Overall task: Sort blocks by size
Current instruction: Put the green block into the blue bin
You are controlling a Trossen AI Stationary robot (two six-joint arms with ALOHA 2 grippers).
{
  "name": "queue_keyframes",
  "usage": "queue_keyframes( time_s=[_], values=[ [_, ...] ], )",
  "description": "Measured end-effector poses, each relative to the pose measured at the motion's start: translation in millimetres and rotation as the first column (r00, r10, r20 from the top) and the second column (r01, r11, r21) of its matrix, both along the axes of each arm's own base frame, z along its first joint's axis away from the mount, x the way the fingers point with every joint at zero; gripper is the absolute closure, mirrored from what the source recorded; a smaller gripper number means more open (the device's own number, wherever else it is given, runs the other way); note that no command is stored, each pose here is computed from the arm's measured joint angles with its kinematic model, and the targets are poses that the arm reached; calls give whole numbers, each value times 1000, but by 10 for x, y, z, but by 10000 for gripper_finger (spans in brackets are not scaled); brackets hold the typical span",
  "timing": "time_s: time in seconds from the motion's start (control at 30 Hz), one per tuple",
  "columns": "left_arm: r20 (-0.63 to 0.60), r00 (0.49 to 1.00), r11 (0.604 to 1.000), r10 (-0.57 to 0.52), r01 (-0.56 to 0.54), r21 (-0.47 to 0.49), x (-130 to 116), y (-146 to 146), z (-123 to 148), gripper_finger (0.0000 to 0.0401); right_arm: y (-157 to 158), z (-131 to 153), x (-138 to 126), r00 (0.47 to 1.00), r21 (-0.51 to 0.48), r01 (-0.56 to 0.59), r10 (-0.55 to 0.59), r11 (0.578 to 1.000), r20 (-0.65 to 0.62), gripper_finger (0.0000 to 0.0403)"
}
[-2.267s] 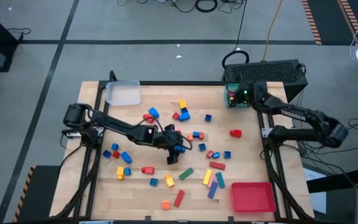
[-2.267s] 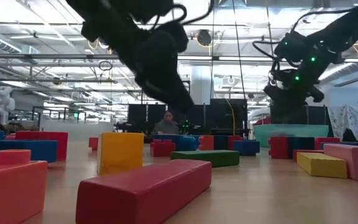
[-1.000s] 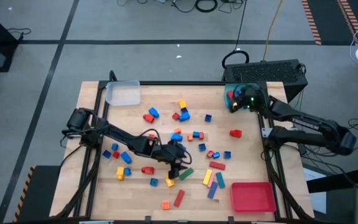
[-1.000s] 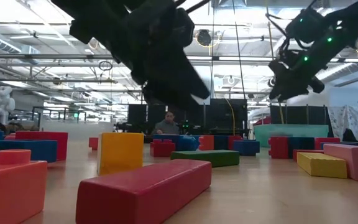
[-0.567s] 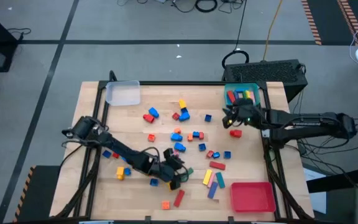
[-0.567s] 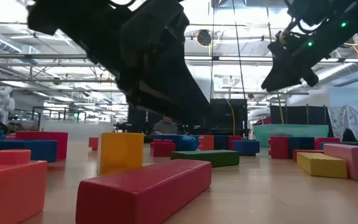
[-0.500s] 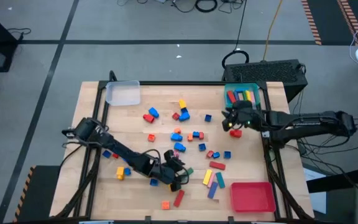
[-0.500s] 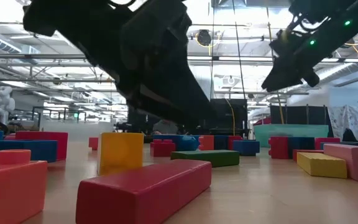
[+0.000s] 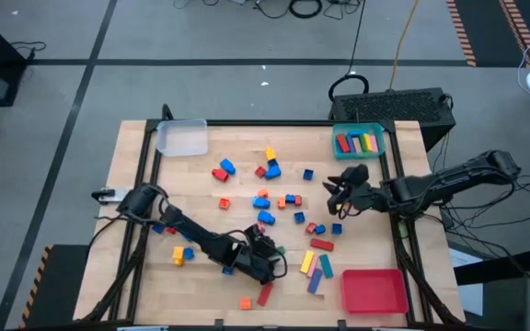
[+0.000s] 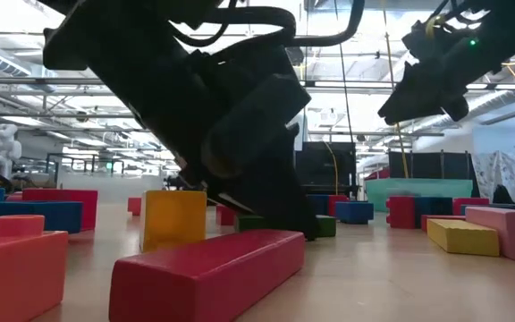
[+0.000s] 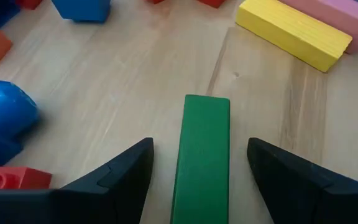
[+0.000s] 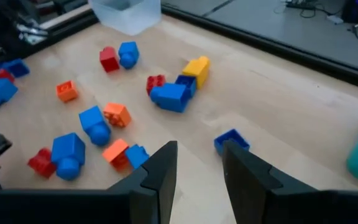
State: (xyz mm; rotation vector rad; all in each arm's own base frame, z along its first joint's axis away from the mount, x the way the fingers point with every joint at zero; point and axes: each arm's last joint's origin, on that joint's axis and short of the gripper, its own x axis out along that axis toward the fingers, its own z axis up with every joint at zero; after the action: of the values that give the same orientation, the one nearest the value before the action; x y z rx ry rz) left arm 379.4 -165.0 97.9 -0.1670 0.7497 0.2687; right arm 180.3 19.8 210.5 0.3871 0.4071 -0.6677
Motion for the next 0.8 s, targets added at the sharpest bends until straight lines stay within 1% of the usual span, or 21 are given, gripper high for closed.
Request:
queue_keyframes(
  time_s=[0.1, 0.17, 0.27, 0.33, 0.37, 0.43, 0.53, 0.57, 0.67, 0.73, 0.8],
  values=[
    [-18, 1000, 1000, -2, 2, 6, -10, 4, -13, 151, 34, -18, 31, 999, -33, -30, 30, 999, -18, 295],
    [-44, 999, 1000, -4, 4, 12, -24, 18, -20, 174, 65, -28, 69, 998, -57, -62, 60, 996, -27, 302],
    [-70, 997, 999, -18, 21, 37, -20, 69, -16, 231, 131, -64, 130, 987, -121, -148, 139, 982, -76, 317],
    [-79, 996, 998, -36, 40, 49, -3, 108, -18, 276, 190, -113, 160, 957, -164, -266, 240, 950, -161, 326],
    [-88, 995, 997, -53, 57, 52, 7, 132, -18, 292, 216, -145, 172, 935, -175, -326, 289, 929, -206, 329],
    [-109, 990, 995, -90, 95, 37, 37, 204, -25, 293, 258, -205, 198, 899, -166, -403, 355, 900, -259, 333],
    [-121, 986, 993, -113, 115, 7, 78, 306, -20, 293, 299, -255, 259, 879, -141, -446, 403, 884, -255, 334],
    [-120, 984, 991, -130, 131, -3, 91, 344, 13, 293, 315, -269, 280, 865, -132, -474, 432, 870, -257, 333],
    [-112, 978, 984, -176, 172, -40, 135, 471, 92, 293, 367, -301, 345, 803, -128, -578, 535, 806, -261, 331],
    [-112, 973, 979, -203, 198, -57, 142, 559, 169, 293, 424, -308, 385, 745, -159, -660, 610, 735, -271, 331],
    [-106, 967, 971, -231, 223, -82, 147, 642, 251, 293, 508, -303, 417, 683, -211, -730, 676, 650, -278, 333]
  ],
)
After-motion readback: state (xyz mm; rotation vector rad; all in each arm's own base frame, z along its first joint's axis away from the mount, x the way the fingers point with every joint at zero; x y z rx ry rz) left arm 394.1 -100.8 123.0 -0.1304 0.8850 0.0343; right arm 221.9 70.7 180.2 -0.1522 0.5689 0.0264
